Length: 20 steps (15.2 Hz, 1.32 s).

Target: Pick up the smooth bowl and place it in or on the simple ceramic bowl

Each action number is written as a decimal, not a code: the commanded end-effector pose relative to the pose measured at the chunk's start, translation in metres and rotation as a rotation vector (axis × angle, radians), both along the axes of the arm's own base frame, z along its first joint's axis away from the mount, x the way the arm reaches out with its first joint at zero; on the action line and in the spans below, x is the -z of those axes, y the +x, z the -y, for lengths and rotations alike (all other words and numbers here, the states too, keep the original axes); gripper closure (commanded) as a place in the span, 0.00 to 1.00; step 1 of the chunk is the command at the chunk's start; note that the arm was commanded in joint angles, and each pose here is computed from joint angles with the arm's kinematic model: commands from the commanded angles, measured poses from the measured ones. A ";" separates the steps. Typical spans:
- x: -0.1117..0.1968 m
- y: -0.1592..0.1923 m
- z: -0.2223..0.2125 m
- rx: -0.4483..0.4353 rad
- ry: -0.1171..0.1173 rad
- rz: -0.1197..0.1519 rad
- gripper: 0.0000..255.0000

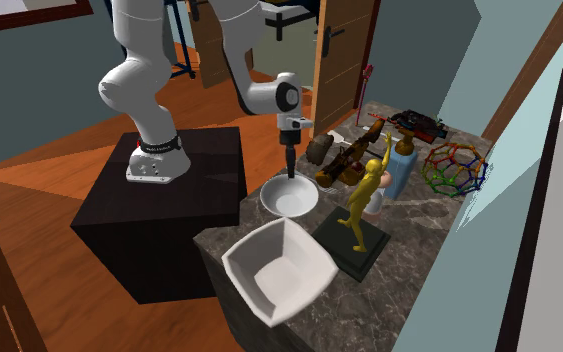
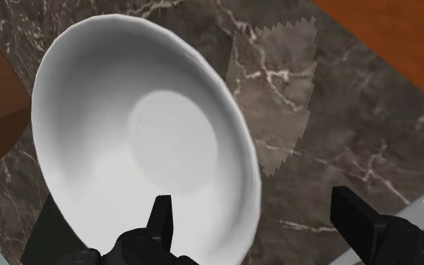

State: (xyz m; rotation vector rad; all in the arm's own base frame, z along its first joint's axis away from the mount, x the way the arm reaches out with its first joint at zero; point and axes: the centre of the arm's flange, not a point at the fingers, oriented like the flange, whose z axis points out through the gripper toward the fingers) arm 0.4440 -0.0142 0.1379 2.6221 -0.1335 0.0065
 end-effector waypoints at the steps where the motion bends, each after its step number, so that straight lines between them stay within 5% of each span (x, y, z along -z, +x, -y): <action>1: 0.011 0.000 0.006 -0.001 -0.001 0.000 0.00; 12: 0.023 0.000 0.013 -0.001 -0.001 0.000 0.00; 13: 0.023 0.000 0.013 -0.001 -0.001 0.000 1.00; 20: 0.023 0.000 0.013 -0.001 -0.001 0.000 1.00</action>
